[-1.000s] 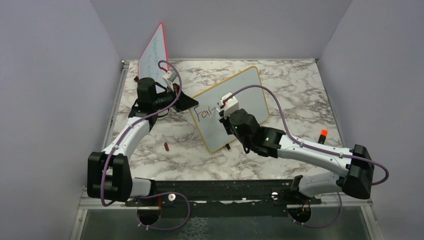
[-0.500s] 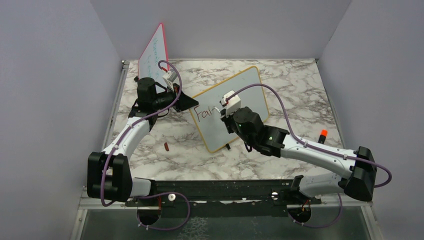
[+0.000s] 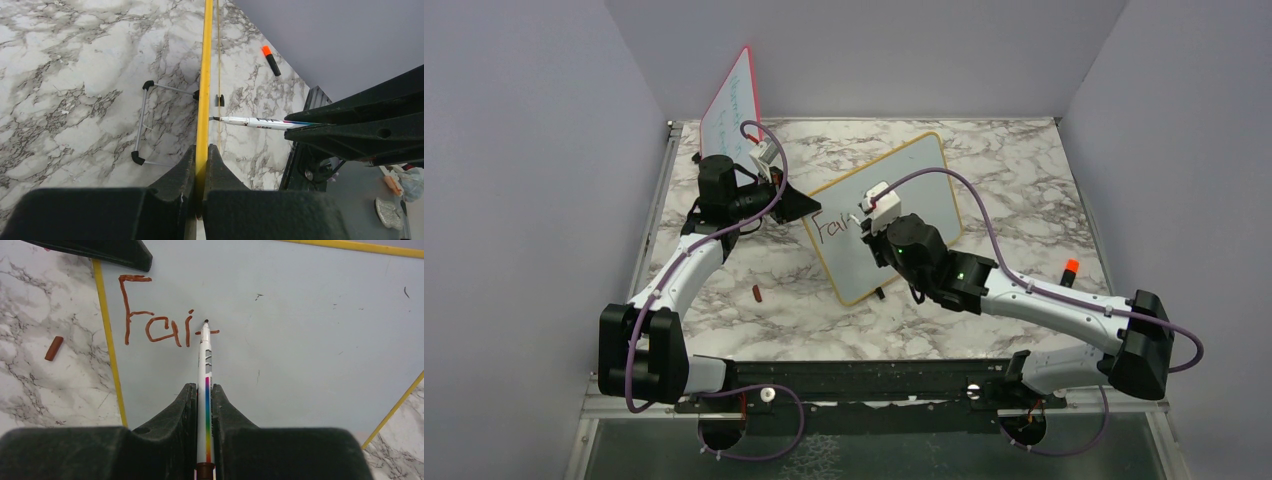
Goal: Write a sentence on the whiteboard
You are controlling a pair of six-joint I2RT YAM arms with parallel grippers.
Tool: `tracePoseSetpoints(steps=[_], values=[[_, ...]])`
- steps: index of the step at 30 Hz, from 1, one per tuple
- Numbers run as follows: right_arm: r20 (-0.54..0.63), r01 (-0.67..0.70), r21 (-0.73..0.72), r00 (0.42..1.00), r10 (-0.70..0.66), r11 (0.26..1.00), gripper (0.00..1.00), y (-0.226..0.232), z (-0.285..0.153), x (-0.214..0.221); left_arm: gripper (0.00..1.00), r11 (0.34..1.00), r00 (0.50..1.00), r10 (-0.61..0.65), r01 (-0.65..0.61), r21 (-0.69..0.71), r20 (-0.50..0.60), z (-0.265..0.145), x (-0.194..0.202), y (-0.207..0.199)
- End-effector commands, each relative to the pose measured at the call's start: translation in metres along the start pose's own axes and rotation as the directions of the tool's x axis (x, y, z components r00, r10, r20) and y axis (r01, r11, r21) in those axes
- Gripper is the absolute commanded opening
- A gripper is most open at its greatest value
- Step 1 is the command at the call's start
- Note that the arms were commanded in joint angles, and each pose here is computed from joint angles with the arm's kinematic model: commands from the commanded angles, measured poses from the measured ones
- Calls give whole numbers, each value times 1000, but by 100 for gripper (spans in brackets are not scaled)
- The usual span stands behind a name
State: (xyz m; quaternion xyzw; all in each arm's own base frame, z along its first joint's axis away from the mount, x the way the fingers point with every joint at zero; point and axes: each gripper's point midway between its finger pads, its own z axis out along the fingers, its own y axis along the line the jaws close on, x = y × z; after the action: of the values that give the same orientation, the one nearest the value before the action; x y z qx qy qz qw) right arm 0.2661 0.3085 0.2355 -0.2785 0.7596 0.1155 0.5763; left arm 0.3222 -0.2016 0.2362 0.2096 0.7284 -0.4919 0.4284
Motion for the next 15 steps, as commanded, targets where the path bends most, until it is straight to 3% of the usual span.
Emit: tracePoseSetpoints(steps=[1,15], values=[[49,-19,11,999,18,1000,1,0,5,-19,0,999,997,-30,31,14,-76,5,25,1],[-49,16,-39,999,-18,999,1,7,1,10,0,999,997,-29,30,13,-76,6,25,1]])
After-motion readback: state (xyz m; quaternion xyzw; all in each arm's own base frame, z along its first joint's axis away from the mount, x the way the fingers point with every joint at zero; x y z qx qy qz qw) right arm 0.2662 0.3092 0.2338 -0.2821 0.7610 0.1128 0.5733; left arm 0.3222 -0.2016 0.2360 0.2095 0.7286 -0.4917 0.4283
